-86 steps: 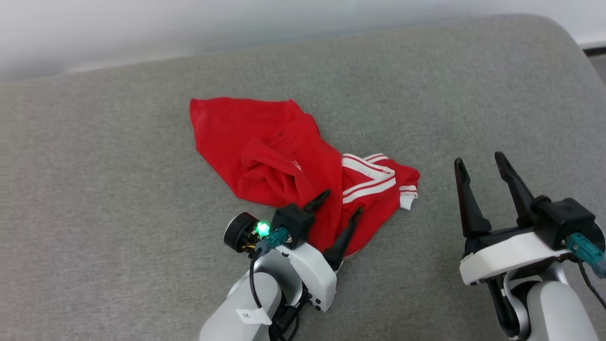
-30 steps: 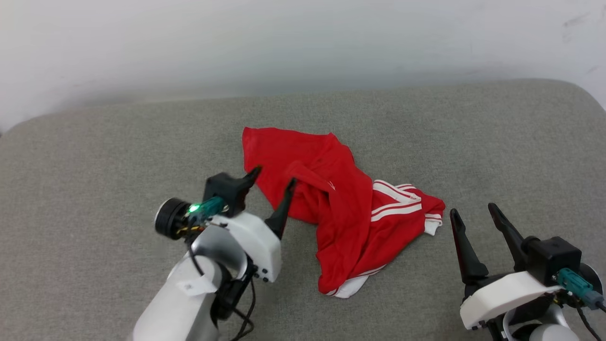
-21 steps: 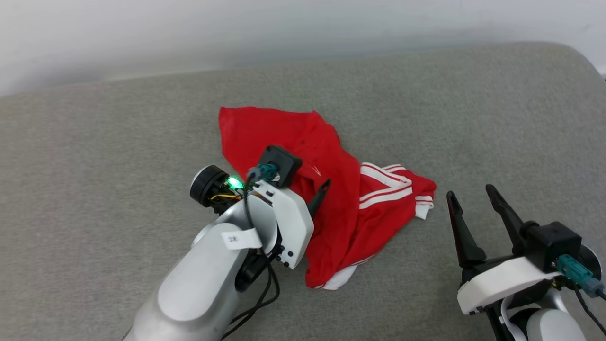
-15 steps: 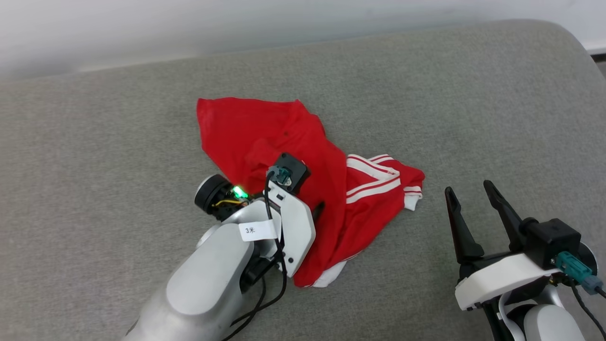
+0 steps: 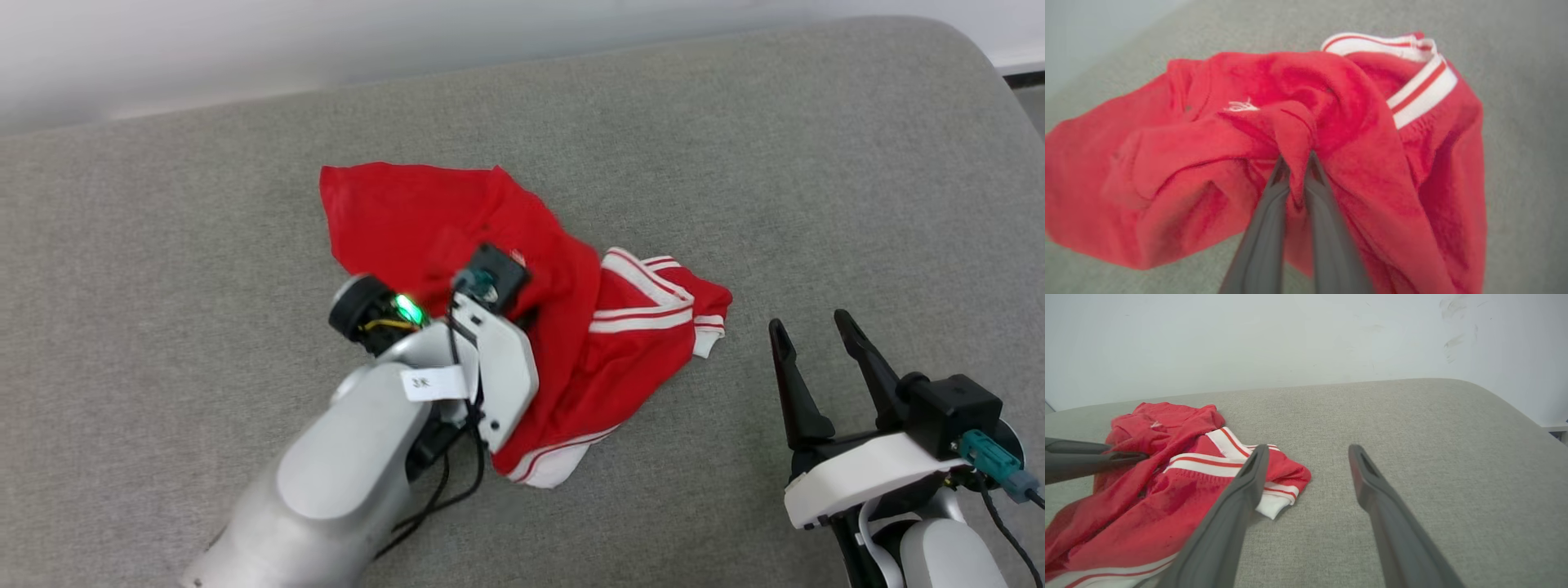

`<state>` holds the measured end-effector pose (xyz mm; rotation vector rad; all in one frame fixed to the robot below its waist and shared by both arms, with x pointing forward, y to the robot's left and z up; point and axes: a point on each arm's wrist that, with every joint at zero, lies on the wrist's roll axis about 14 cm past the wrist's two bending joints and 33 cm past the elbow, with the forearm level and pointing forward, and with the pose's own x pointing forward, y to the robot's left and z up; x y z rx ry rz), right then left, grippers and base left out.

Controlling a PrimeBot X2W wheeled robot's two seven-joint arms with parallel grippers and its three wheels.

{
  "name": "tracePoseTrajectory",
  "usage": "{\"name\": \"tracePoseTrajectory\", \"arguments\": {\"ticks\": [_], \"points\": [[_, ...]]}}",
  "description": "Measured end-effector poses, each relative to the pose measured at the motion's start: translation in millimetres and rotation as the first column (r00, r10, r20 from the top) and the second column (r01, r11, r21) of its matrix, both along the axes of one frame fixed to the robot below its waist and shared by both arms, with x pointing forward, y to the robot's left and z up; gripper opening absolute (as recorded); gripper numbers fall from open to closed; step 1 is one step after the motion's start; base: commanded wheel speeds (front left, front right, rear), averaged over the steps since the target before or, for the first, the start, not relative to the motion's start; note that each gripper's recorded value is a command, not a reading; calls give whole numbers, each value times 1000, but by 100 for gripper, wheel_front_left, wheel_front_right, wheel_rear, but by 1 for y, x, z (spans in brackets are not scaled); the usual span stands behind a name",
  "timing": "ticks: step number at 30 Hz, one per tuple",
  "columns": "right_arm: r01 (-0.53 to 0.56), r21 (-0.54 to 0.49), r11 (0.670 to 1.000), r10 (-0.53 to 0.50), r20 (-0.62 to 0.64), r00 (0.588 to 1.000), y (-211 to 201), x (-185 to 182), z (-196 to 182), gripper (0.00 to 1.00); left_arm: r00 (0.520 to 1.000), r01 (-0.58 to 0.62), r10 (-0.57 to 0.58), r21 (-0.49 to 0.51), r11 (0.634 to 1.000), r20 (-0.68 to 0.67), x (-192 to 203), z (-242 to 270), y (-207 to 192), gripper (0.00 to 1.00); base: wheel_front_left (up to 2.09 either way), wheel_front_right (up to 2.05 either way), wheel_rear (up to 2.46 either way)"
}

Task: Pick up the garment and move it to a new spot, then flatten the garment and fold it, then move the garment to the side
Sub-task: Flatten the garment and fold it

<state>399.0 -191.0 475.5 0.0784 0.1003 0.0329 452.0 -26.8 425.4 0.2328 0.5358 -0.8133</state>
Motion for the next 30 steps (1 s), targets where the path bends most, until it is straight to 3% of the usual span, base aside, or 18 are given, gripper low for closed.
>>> {"name": "tracePoseTrajectory", "arguments": {"ticks": [5, 9, 14, 17, 20, 24, 25, 26, 30], "points": [[-8, 3, 1000, 7, 16, 1000, 3, 1, 5, 100, 977, -116, 137, -130, 985, 162, 29, 51, 22, 0, 0, 0, 0], [-29, 7, 1000, 28, 25, 999, 10, 3, 9, 100, 928, -284, 320, -193, 939, 193, 43, 70, 74, 0, 0, 0, 0], [-53, 17, 998, 53, 27, 998, 19, 6, 10, 100, 836, -521, 542, -183, 834, 90, 30, 41, 149, 0, 0, 0, 0], [-58, 21, 998, 58, 20, 998, 21, 7, 6, 100, 762, -645, 645, -124, 754, -46, -5, -3, 183, 0, 0, 0, 0], [-55, 21, 998, 54, 15, 998, 20, 7, 5, 100, 725, -688, 677, -82, 721, -125, -35, -28, 191, 0, 0, 0, 0], [-52, 15, 999, 52, 14, 999, 18, 9, 5, 100, 714, -699, 681, -97, 709, -165, -52, -34, 185, 3, 0, 0, 0], [-53, 13, 999, 53, 16, 998, 19, 9, 6, 100, 714, -699, 681, -108, 707, -165, -53, -32, 183, 30, 0, 0, 0], [-53, 11, 999, 52, 20, 998, 18, 9, 8, 100, 718, -696, 678, -124, 708, -159, -53, -29, 181, 100, 0, 0, 0], [-50, 0, 999, 50, 41, 998, 17, 8, 17, 100, 740, -668, 670, -198, 718, -66, -47, -4, 174, 100, 0, 0, 0]]}}
